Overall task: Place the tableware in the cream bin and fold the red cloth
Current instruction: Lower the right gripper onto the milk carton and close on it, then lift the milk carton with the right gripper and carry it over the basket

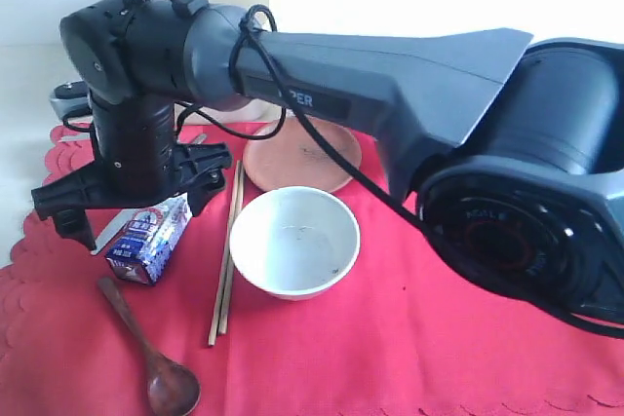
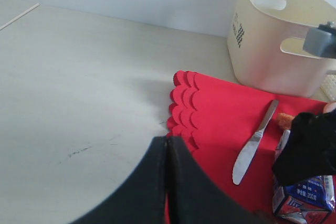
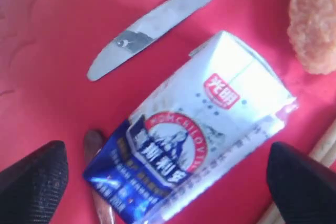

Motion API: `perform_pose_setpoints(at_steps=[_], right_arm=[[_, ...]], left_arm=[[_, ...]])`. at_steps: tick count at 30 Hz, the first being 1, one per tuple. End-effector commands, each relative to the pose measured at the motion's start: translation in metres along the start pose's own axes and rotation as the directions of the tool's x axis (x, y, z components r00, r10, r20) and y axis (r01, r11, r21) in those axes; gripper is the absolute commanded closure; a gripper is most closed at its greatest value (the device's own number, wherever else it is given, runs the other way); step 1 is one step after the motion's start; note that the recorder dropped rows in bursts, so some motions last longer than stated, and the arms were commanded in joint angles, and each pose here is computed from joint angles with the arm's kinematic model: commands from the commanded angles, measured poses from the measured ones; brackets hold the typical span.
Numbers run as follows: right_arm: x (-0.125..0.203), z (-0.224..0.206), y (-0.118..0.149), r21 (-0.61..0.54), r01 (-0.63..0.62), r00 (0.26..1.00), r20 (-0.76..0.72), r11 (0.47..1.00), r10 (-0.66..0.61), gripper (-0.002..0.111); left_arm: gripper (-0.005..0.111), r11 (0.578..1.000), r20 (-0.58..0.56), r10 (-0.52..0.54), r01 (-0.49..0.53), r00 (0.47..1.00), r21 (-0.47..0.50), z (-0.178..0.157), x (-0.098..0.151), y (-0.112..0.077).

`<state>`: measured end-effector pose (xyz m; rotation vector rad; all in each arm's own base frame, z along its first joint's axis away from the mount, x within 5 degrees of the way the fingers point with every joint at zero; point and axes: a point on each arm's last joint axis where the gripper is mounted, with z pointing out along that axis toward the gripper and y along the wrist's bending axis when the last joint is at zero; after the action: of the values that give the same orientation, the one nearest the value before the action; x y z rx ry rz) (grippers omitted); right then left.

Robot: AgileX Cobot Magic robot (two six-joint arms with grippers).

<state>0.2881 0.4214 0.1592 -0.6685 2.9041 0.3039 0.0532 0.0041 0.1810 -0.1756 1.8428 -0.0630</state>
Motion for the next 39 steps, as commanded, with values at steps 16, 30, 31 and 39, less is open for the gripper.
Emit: perform_pose_setpoints(at_steps=[16,30,31,39], right_arm=[[-0.008,0.032,-0.009,-0.018,-0.200,0.980,0.007,0.980,0.201,0.025],[-0.008,0.029,-0.010,-0.013,-0.193,0.981,0.011,0.981,0.193,0.094],[-0.008,0.028,-0.010,-0.013,-0.193,0.981,0.011,0.981,0.193,0.096],[-0.013,0.003,-0.007,-0.032,-0.123,0.990,0.063,0.992,0.124,0.108]], left_arm=[[0.107,1.000,0.008,0.009,-0.009,1.000,0.007,0.000,0.000,0.000],[0.107,1.000,0.008,0.009,-0.009,1.000,0.007,0.000,0.000,0.000],[0.107,1.000,0.008,0.009,-0.009,1.000,0.007,0.000,0.000,0.000],[0.107,1.000,0.008,0.009,-0.009,1.000,0.007,0.000,0.000,0.000]])
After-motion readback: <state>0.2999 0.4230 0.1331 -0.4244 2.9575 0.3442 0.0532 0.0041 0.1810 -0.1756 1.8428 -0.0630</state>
